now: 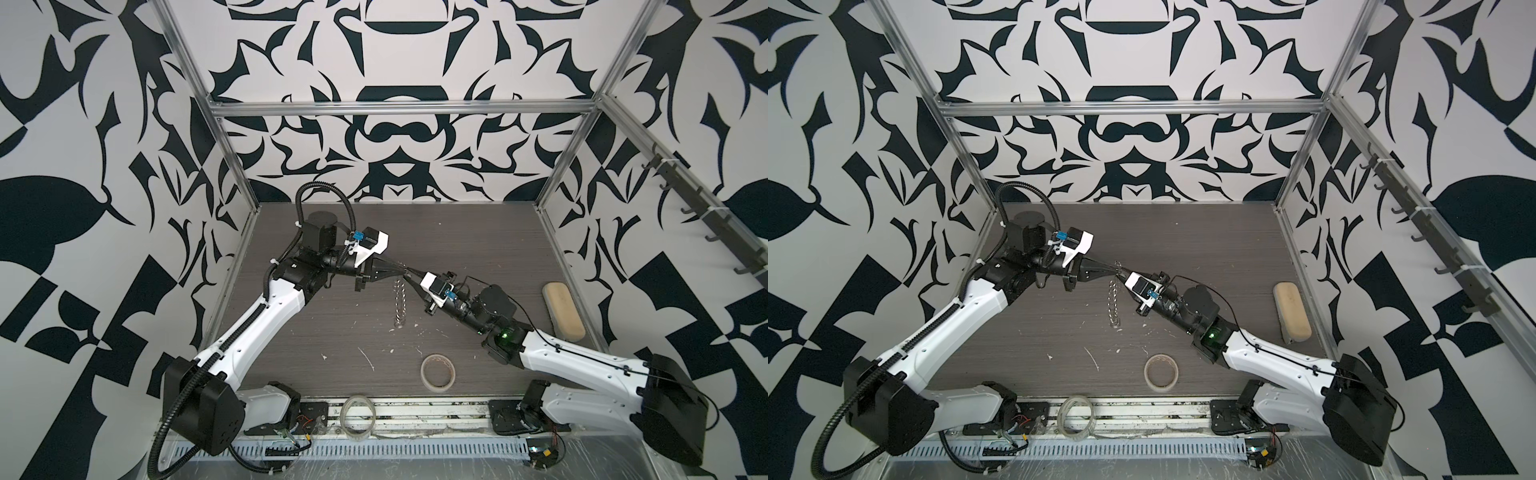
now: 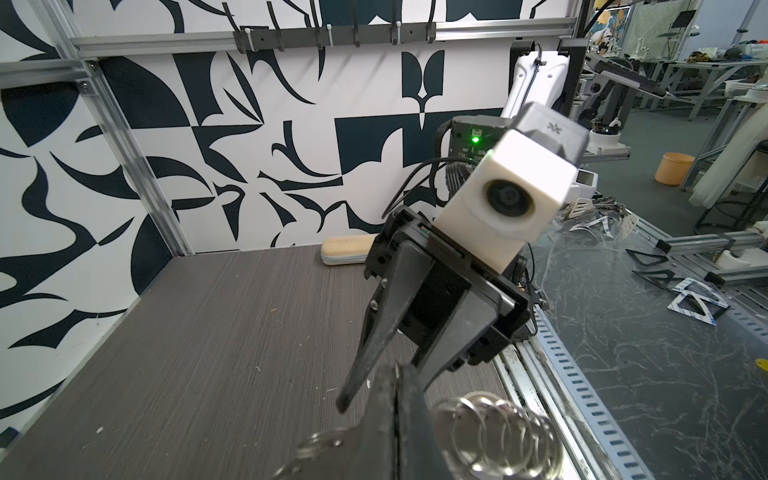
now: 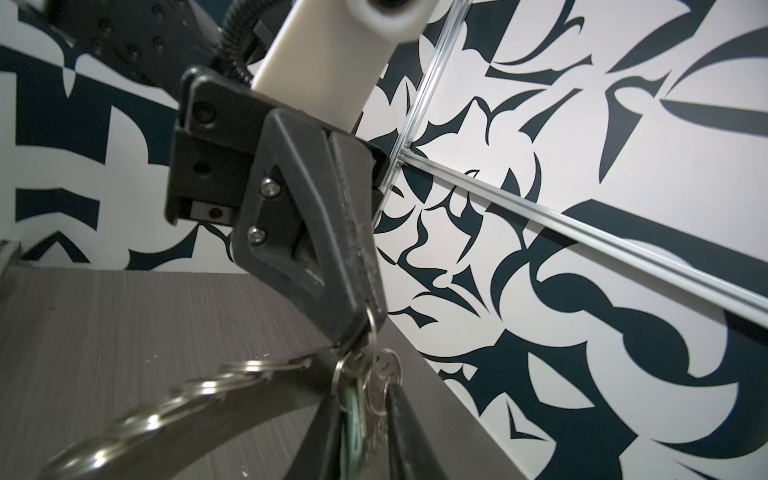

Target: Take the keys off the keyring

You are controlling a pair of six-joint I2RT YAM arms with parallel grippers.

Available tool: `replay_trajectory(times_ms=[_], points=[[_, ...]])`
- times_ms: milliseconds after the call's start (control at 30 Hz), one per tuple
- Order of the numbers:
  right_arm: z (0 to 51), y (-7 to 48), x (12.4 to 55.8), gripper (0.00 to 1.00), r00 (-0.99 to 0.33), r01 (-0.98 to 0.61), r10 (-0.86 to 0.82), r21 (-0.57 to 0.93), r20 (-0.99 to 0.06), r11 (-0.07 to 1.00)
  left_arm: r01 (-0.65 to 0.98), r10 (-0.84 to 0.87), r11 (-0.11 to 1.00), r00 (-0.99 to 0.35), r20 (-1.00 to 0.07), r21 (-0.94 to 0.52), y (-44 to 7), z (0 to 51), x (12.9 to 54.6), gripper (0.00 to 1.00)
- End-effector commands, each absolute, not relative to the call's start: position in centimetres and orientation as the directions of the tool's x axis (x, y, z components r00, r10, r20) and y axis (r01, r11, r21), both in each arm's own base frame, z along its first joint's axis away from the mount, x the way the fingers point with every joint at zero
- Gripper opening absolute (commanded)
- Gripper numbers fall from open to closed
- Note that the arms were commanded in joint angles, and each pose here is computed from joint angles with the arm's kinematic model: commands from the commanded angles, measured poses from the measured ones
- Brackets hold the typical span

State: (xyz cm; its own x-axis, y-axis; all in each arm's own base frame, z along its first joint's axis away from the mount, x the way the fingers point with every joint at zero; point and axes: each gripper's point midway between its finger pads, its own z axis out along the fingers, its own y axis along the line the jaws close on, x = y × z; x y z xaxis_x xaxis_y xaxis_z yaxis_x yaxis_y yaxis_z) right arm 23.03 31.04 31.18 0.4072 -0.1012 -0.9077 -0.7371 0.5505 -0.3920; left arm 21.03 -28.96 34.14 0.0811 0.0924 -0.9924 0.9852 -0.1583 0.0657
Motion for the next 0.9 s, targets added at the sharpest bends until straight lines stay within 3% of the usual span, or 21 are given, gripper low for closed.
replay_trajectory(times_ms=[0, 533, 667, 767, 867], points=[[34.3, 30.8, 22.9, 0.14, 0.455, -0.712, -0.032, -0.386, -0.89, 0.587, 0.981, 0.067, -0.162, 0.119, -0.991, 0.107, -28.8, 35.2, 20.3, 0.0], [34.7, 31.1, 21.7, 0.2, 0.494, -0.71, -0.019, -0.416, -0.869, 0.568, 0.987, 0.079, -0.127, 0.105, -0.991, 0.095, -28.9, 35.0, 21.0, 0.0], [34.8, 31.0, 21.9, 0.14, 0.5, -0.697, -0.028, -0.421, -0.865, 0.581, 0.988, 0.079, -0.125, 0.103, -0.991, 0.093, -28.9, 35.0, 21.0, 0.0], [34.9, 30.7, 22.0, 0.0, 0.515, -0.674, -0.043, -0.436, -0.856, 0.596, 0.988, 0.08, -0.124, 0.097, -0.992, 0.087, -28.9, 34.9, 21.0, 0.0], [34.9, 30.5, 21.8, 0.0, 0.54, -0.656, -0.053, -0.46, -0.84, 0.598, 0.993, 0.077, -0.117, 0.036, -0.996, 0.027, -29.0, 35.1, 21.4, 0.0]])
